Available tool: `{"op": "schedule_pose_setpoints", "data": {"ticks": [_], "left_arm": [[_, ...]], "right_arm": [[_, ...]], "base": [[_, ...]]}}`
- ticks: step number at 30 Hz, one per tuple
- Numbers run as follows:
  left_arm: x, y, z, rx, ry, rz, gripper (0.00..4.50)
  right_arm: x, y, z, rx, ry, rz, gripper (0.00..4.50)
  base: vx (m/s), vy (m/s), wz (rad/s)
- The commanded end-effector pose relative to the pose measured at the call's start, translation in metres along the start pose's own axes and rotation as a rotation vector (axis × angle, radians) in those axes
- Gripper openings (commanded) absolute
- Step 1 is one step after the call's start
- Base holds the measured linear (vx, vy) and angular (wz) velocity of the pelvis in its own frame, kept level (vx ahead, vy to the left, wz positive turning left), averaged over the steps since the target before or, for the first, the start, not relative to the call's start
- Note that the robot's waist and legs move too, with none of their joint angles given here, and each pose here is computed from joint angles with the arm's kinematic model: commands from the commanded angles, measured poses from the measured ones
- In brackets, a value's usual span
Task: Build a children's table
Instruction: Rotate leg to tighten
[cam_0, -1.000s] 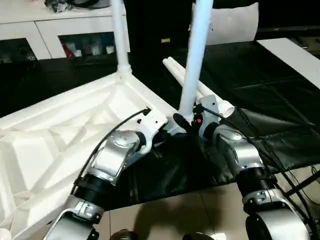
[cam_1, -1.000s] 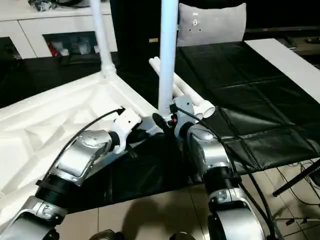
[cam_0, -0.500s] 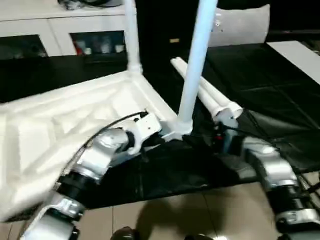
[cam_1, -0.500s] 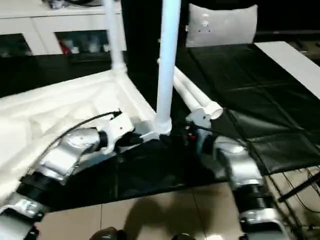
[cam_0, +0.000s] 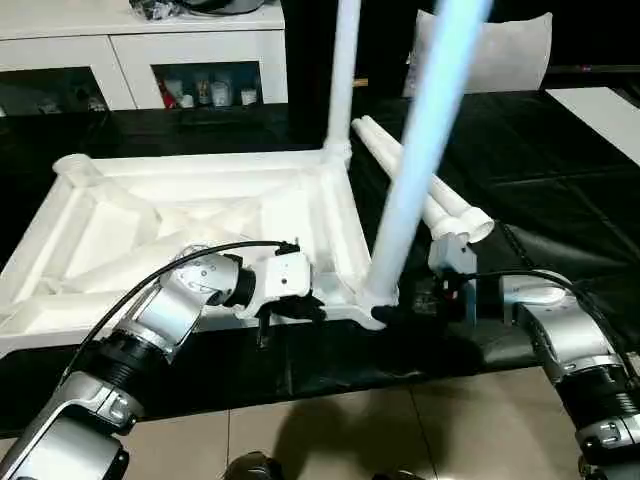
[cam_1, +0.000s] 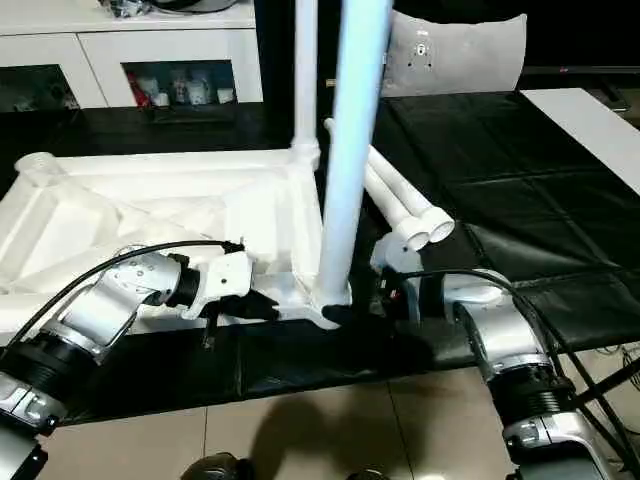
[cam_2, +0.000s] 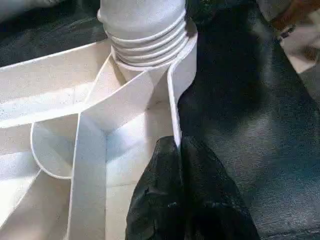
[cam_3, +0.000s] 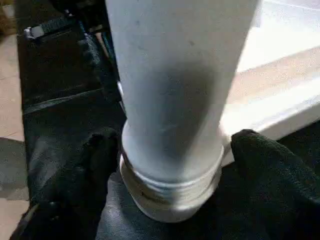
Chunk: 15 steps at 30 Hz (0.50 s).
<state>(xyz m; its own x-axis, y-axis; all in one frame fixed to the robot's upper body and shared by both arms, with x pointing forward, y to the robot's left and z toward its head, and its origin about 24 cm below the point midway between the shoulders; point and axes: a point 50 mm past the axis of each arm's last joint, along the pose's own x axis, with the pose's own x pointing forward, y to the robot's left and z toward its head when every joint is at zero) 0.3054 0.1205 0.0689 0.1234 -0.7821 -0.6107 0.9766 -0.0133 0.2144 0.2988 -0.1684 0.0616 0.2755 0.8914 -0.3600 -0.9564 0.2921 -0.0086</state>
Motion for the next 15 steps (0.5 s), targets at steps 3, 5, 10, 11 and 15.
{"op": "schedule_pose_setpoints", "data": {"ticks": [3,5,10,11,15], "left_arm": [[0.0024,-0.0023,0.0027,0.052,0.018,-0.065,0.00],[0.0023,-0.0036,0.0031,0.057,0.013,-0.081,0.00],[0.0023,-0.0041,0.0025,0.061,0.014,-0.091,0.00],[0.0022,-0.0043,0.0021,0.061,0.015,-0.094,0.00],[0.0021,-0.0046,0.0016,0.059,0.015,-0.098,0.00]], "right_arm": [[0.0002,-0.0026,0.0090,-0.028,-0.014,0.038,3.55],[0.0036,-0.0012,0.0097,-0.023,-0.019,0.066,3.36],[0.0058,0.0000,0.0094,-0.017,-0.020,0.093,2.94],[0.0061,0.0002,0.0090,-0.013,-0.019,0.099,2.86],[0.0064,0.0006,0.0081,-0.004,-0.017,0.109,2.66]], "base": [[0.000,0.000,0.00],[0.000,0.000,0.00],[0.000,0.000,0.00],[0.000,0.000,0.00],[0.000,0.000,0.00]]}}
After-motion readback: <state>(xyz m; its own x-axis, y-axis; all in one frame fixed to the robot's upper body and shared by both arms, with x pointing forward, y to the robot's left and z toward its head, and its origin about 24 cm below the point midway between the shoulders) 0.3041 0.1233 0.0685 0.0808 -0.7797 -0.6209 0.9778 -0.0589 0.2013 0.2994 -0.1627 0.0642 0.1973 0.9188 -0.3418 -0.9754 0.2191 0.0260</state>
